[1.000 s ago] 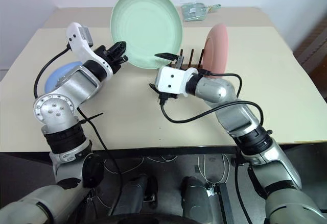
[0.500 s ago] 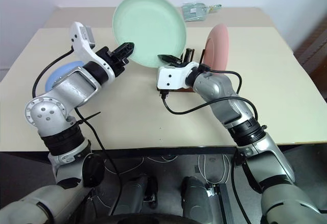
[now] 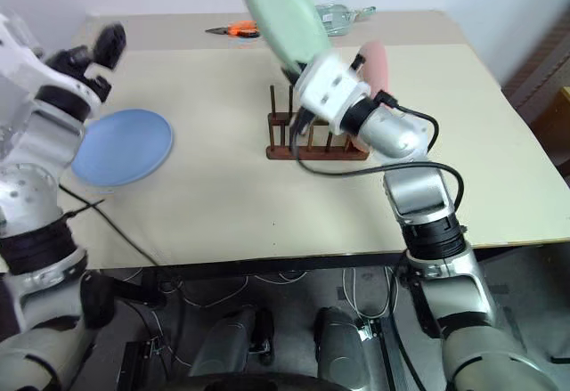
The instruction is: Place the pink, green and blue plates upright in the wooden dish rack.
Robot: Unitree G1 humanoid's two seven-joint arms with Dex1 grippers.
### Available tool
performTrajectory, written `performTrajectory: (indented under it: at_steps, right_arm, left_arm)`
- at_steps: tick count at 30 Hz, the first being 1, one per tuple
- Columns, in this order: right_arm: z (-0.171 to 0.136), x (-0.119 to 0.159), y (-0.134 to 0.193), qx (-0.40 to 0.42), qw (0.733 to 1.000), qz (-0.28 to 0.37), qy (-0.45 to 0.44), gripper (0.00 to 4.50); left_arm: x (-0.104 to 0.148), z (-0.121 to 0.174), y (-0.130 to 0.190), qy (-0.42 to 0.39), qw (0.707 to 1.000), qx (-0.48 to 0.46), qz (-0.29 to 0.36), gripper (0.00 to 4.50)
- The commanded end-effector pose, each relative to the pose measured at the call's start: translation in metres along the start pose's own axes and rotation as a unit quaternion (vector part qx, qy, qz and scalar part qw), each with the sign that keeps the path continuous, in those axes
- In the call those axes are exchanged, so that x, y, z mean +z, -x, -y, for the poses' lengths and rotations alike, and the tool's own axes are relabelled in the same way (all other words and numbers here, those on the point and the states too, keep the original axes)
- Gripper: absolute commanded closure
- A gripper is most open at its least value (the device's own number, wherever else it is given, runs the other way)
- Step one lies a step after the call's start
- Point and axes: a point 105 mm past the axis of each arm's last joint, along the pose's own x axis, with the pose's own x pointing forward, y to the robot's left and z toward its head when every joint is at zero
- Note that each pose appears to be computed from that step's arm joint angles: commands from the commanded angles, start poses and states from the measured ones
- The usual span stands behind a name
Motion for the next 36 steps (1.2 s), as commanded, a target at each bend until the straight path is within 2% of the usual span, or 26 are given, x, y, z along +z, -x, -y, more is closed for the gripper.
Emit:
performTrajectory:
  at_steps: [1, 4, 7, 15, 22, 25, 27, 29, 30, 33, 36]
  right_arm:
    - [0.009, 0.030, 0.012, -0.007, 0.983, 0.043, -0.179, 4.50]
    - [0.012, 0.022, 0.017, -0.035, 0.966, 0.017, -0.256, 4.50]
    - [0.012, 0.014, 0.021, -0.050, 0.954, -0.008, -0.296, 4.50]
    - [0.019, -0.003, 0.022, -0.075, 0.944, -0.044, -0.319, 4.50]
    - [0.026, -0.027, 0.019, -0.085, 0.935, -0.092, -0.330, 4.50]
    - [0.029, -0.030, 0.016, -0.085, 0.940, -0.099, -0.315, 3.33]
    - [0.031, -0.028, 0.014, -0.083, 0.948, -0.100, -0.290, 2.37]
    - [0.032, -0.026, 0.012, -0.081, 0.965, -0.105, -0.226, 1.35]
    - [0.033, -0.019, 0.011, -0.078, 0.980, -0.098, -0.156, 0.88]
    - [0.030, -0.004, 0.008, -0.058, 0.995, -0.077, 0.023, 0.88]
    - [0.027, 0.004, 0.007, -0.047, 0.993, -0.053, 0.099, 0.88]
  left_arm:
    - [-0.045, 0.037, 0.010, -0.077, 0.987, -0.126, -0.059, 0.02]
    - [-0.088, 0.065, 0.034, -0.130, 0.958, -0.227, -0.119, 0.02]
    - [-0.107, 0.081, 0.051, -0.105, 0.941, -0.285, -0.147, 0.02]
    - [-0.125, 0.101, 0.074, -0.077, 0.917, -0.344, -0.185, 0.02]
    - [-0.127, 0.101, 0.077, -0.076, 0.916, -0.344, -0.192, 0.02]
    - [-0.124, 0.101, 0.077, -0.069, 0.919, -0.339, -0.186, 0.00]
    - [-0.122, 0.099, 0.075, -0.059, 0.925, -0.330, -0.180, 0.00]
    - [-0.119, 0.097, 0.074, -0.048, 0.929, -0.323, -0.173, 0.00]
    - [-0.113, 0.093, 0.069, -0.040, 0.938, -0.305, -0.159, 0.00]
    - [-0.089, 0.066, 0.044, -0.018, 0.975, -0.200, -0.098, 0.00]
    - [-0.068, 0.034, 0.023, -0.002, 0.995, -0.083, -0.046, 0.00]
